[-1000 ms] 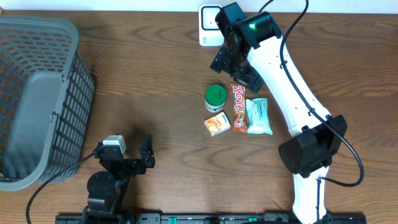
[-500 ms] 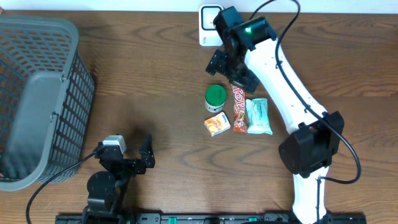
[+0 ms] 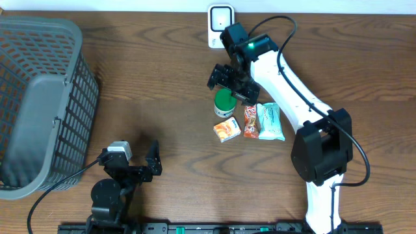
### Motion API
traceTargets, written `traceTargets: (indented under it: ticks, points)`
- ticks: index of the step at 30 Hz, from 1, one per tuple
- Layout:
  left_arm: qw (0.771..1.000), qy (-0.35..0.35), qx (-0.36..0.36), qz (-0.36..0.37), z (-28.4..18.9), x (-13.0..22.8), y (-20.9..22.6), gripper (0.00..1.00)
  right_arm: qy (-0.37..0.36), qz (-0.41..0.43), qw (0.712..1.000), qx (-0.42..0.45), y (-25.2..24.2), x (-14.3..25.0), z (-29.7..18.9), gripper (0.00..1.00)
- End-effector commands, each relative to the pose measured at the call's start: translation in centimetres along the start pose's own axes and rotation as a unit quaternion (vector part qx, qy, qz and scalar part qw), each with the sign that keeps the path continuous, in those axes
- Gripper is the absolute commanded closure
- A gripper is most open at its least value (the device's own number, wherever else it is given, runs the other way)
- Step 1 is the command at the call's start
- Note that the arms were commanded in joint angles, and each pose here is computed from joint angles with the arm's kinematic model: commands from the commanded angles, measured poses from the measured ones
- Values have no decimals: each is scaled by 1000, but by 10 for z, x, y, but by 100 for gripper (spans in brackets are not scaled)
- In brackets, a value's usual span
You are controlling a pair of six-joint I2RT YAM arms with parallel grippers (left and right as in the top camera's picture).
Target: Scan the item barcode
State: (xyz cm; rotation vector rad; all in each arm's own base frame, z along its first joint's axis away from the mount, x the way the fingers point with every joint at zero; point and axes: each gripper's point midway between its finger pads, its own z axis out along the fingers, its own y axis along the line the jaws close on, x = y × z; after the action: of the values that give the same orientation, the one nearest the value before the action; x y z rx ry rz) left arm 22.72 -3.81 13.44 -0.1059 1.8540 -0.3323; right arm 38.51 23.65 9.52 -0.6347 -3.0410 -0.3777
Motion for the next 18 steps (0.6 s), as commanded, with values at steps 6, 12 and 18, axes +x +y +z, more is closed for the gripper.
traceTargets:
  ticks: [6, 12, 18]
  points:
    - [1000, 20, 0, -6, 1, 12, 2, 2, 8, 28, 1000, -2, -8, 7, 29, 1]
    - [1000, 20, 0, -6, 1, 12, 2, 2, -6, 49, 999, -17, 0, 4, 38, 1]
    - [1000, 20, 0, -6, 1, 12, 2, 2, -41, 81, 996, 1, 4, 10, 47, 4]
